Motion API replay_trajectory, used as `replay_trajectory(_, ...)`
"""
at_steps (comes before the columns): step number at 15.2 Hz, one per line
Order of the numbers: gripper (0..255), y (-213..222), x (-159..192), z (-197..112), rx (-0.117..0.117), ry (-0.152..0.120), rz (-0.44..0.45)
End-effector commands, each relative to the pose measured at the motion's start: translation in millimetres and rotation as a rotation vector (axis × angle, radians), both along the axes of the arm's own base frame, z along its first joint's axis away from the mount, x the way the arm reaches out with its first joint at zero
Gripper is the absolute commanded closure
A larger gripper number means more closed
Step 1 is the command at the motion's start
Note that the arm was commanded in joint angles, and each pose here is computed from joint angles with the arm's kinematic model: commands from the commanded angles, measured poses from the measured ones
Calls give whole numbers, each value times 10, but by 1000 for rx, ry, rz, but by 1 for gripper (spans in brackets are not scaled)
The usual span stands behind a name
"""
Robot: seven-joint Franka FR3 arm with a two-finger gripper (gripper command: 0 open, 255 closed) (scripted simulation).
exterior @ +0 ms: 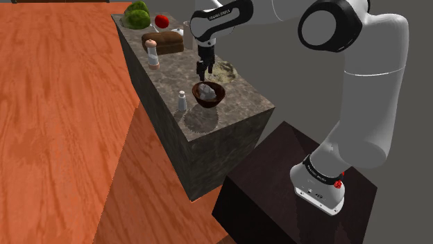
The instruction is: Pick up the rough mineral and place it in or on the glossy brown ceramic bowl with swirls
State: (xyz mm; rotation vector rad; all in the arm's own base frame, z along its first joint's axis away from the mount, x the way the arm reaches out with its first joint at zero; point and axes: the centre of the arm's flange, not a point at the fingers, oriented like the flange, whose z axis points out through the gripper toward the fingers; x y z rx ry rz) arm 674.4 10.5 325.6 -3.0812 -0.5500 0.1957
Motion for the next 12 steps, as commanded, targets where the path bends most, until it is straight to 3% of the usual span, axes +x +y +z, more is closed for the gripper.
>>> replay_trajectory(1,0,0,-1,0,0,0,0)
replay_trajectory(5,0,8,61,496,0,0,0)
replay_trajectory(12,0,8,61,496,0,0,0)
